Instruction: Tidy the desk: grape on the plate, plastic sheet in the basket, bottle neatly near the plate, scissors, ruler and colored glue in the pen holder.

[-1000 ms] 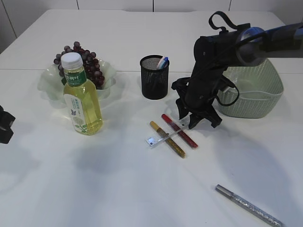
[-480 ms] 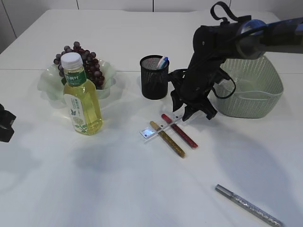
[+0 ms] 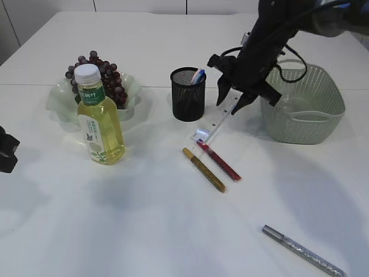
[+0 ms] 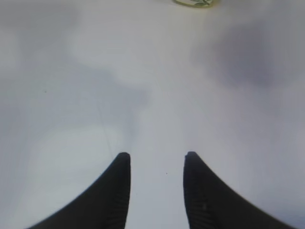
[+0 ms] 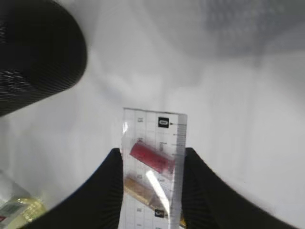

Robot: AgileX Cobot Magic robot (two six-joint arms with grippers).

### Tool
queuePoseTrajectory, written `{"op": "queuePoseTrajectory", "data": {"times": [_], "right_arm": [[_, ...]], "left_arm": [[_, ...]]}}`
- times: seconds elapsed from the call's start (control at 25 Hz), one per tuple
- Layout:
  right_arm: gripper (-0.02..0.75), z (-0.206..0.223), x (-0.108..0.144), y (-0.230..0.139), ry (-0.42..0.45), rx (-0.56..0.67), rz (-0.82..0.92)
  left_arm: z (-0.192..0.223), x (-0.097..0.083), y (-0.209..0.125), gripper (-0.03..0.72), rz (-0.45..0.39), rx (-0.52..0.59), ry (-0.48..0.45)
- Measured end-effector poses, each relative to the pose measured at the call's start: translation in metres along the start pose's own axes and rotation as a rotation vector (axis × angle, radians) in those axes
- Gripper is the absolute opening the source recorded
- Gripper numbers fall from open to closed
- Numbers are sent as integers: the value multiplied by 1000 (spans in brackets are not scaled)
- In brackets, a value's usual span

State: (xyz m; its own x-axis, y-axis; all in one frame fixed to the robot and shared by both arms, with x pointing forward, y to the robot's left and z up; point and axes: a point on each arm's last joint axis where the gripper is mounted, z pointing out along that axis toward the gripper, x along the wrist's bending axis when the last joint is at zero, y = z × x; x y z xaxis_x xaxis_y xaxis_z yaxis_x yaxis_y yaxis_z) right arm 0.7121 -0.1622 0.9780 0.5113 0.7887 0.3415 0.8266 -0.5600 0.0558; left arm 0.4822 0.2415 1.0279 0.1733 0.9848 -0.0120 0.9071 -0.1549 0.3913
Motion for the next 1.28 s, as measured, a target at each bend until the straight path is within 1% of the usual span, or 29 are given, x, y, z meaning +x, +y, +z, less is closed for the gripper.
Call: {"op": "queuePoseTrajectory", "data": {"times": [0.16,0.36,0.44,0.56,0.64,0.72,0.8,0.92,0.96,1.04,1.2,1.28], "right_arm": [[290,-25,4,20,107,-25,-111],[290,-51,16,31,217,-108,-372],[290,-58,24,30,287,-138,-489],[290,-67,38,30,430,-193,-599],[290,-74,48,30,537,-258,-652],[290,-79,55,33,613,-340,-720],[290,-86,61,37,675,-445,-753],[290,-93,67,43,720,-602,-826],[290,-94,68,45,723,-652,-866],[290,-96,72,47,755,-734,-927],[289,-81,76,52,843,-829,-958],[289,-66,75,55,855,-867,-1005]], "left_arm": [[0,0,0,271,0,0,0],[0,-1,0,271,-6,1,-7],[0,-1,0,271,-12,1,-13],[0,-2,0,271,-21,2,-22],[0,-2,0,271,-24,2,-25],[0,-3,0,270,-31,3,-32],[0,-3,-1,270,-35,10,-35],[0,-4,-1,270,-39,15,-39],[0,-4,-2,270,-39,17,-39],[0,-4,-2,270,-39,19,-39],[0,-4,-2,270,-39,19,-39],[0,-4,-2,270,-39,17,-39]]}}
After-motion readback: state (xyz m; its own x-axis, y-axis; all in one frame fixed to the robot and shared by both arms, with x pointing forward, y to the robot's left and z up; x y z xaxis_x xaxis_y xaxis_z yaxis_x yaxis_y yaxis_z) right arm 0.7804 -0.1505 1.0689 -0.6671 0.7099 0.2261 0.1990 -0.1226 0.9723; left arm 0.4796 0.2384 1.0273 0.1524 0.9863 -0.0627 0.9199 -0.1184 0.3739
